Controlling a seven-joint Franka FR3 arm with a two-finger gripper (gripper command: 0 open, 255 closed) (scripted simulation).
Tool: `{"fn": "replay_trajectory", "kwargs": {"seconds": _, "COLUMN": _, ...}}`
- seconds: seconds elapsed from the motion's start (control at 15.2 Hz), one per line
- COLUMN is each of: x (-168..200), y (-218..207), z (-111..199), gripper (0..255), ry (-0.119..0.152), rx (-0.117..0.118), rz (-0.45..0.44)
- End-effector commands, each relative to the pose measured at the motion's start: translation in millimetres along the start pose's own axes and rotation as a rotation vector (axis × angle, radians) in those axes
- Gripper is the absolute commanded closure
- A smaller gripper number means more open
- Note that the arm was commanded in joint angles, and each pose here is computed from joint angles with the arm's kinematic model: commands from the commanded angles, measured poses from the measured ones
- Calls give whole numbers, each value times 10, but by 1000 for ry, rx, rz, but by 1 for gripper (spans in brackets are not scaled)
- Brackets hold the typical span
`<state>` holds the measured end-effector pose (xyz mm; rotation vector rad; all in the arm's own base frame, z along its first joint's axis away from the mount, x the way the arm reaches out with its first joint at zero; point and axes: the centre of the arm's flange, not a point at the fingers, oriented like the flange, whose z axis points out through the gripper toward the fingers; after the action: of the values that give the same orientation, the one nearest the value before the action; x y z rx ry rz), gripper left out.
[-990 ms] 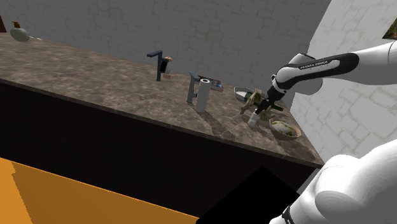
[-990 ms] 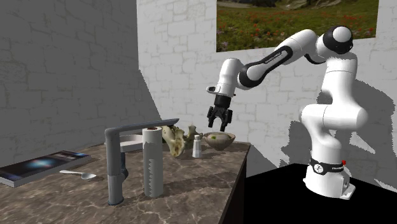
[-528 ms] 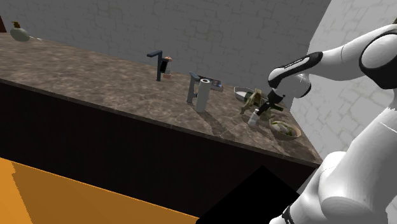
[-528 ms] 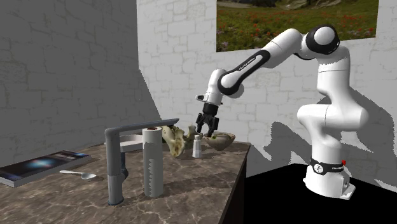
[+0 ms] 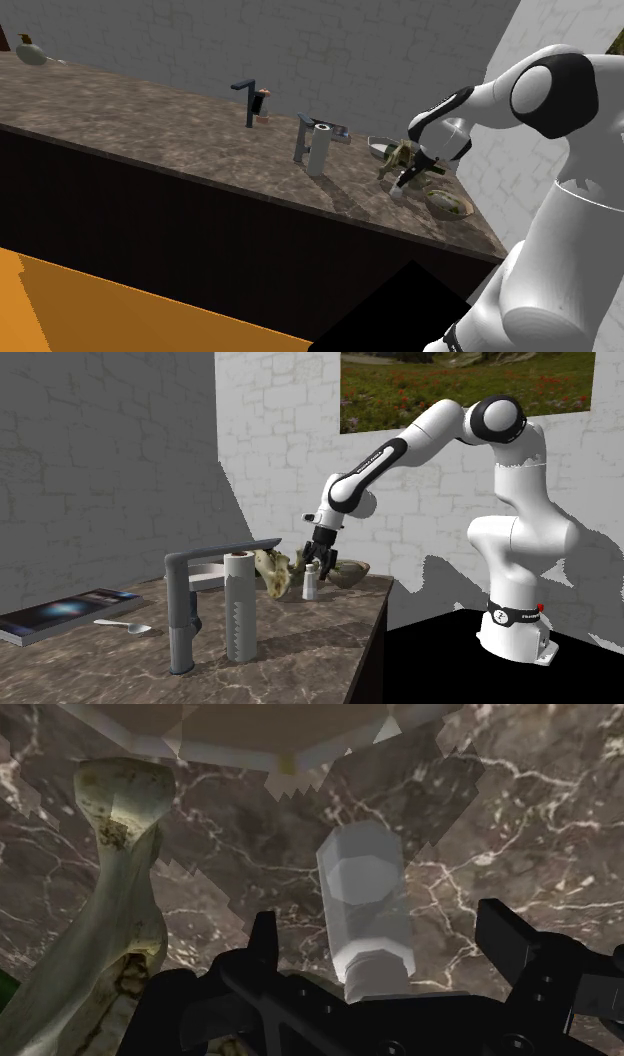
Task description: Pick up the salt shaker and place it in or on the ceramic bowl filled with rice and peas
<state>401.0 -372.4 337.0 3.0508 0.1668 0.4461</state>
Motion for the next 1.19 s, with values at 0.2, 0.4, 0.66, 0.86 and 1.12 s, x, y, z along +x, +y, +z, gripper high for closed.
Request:
{"fn": "replay_trajectory", "kwargs": {"seconds": 0.2, "x": -21, "y": 8, "z": 49, "gripper": 0, "ry": 1, "rx": 0, "rz": 1}}
{"fn": "replay_trajectory", "kwargs": {"seconds": 0.4, "x": -21, "y": 8, "z": 49, "gripper": 0, "ry": 1, "rx": 0, "rz": 1}}
{"fn": "replay_trajectory", "kwargs": {"seconds": 0.66, "x": -20, "y": 10, "z": 49, "gripper": 255, "ry": 1, "rx": 0, "rz": 0}}
{"fn": "replay_trajectory", "kwargs": {"seconds": 0.86, "x": -18, "y": 9, "z": 50, "gripper": 255, "ry": 1, "rx": 0, "rz": 0}}
{"fn": "replay_trajectory", "kwargs": {"seconds": 1.12, "x": -6, "y": 12, "z": -1, "gripper": 255, "ry": 1, "rx": 0, "rz": 1}}
